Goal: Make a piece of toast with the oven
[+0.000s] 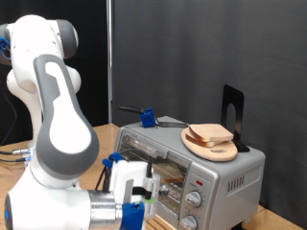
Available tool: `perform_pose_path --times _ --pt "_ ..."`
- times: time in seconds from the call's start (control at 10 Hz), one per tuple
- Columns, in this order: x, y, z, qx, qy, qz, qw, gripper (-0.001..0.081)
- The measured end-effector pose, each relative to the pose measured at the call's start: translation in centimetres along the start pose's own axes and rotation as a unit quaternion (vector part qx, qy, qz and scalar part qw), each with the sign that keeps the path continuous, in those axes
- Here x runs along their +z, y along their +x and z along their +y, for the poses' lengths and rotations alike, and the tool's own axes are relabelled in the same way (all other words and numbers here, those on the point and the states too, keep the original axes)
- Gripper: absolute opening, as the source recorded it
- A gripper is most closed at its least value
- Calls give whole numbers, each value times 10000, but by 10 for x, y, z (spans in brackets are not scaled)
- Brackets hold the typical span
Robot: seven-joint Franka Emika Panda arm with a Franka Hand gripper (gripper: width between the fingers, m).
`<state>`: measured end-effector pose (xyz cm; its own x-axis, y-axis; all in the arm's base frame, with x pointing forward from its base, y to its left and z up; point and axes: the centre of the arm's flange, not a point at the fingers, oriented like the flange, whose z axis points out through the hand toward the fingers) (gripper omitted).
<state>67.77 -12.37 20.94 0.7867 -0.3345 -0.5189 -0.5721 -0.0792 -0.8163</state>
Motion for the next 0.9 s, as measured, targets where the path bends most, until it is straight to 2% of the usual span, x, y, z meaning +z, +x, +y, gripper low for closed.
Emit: perform_pose_path --times 0.3,0.5,0.9 --pt "12 19 22 348 -240 -207 9989 808" --pt "19 25 33 412 -250 -238 9986 808" --pt "38 27 40 383 -296 -317 9983 808"
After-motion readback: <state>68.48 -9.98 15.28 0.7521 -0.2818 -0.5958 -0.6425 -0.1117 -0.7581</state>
